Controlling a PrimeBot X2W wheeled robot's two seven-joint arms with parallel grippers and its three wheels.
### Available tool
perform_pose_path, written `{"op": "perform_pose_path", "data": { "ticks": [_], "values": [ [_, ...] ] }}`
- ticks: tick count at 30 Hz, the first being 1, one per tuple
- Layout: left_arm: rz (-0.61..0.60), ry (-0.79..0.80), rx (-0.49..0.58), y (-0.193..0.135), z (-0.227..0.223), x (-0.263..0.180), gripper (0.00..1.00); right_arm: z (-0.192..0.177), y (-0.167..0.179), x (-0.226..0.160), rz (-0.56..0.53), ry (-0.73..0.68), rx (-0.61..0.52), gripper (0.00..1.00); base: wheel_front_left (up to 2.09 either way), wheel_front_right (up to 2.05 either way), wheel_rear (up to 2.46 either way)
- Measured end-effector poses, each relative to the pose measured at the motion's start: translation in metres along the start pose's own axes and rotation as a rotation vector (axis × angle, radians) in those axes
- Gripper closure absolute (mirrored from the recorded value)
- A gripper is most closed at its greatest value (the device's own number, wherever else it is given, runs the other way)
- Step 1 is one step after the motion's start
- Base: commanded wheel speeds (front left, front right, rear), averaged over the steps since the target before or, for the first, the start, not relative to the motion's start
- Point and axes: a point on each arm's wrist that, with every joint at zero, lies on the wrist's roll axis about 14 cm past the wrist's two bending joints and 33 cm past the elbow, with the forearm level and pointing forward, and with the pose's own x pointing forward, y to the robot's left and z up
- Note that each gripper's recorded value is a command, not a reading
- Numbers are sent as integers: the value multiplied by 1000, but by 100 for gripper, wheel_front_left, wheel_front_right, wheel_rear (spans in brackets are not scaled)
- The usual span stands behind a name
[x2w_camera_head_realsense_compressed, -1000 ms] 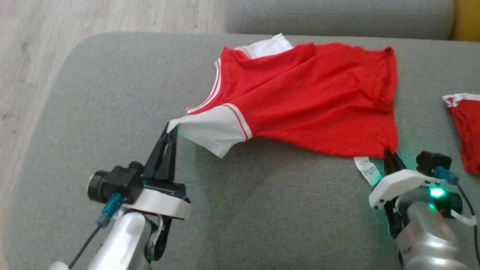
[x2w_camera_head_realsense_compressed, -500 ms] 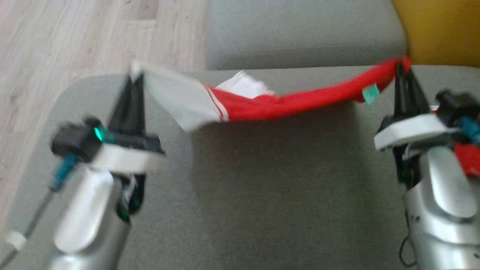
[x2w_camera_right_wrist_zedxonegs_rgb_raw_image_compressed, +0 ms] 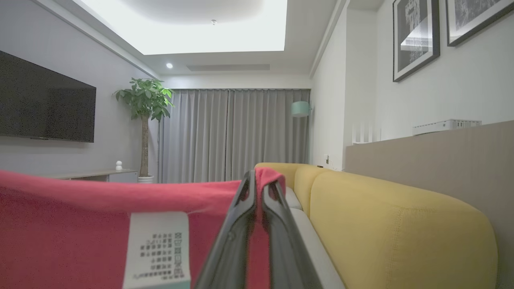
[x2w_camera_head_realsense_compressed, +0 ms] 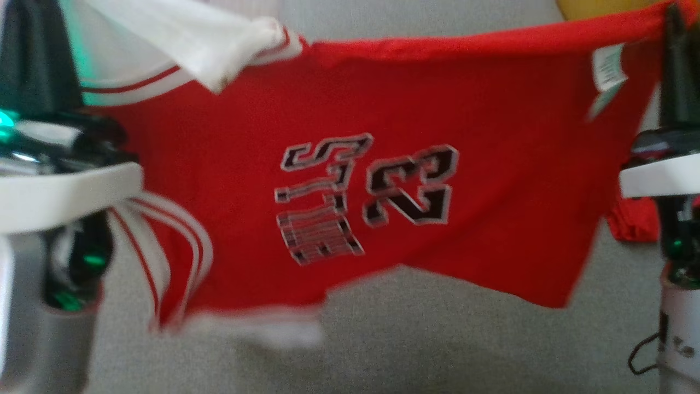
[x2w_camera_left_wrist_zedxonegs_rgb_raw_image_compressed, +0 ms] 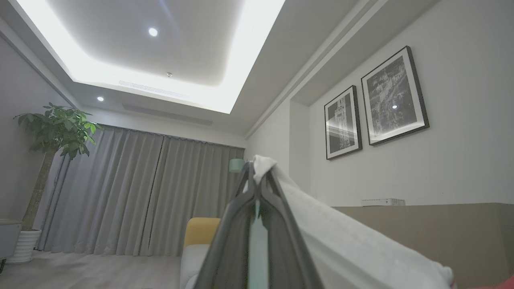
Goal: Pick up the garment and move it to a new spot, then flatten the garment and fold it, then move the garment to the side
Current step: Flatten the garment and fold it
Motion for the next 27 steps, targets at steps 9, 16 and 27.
{"op": "perform_pose_path", "data": {
  "ticks": [9,16,27],
  "values": [
    [31,184,22,55,-77,57,100,-36,-14,67,-2,91,-6,100,0,0,0],
    [95,252,154,108,-145,112,100,-72,-14,152,42,127,-77,100,0,0,0],
    [106,107,156,127,-157,183,100,-109,-35,216,7,91,-186,100,0,0,0]
  ]
}}
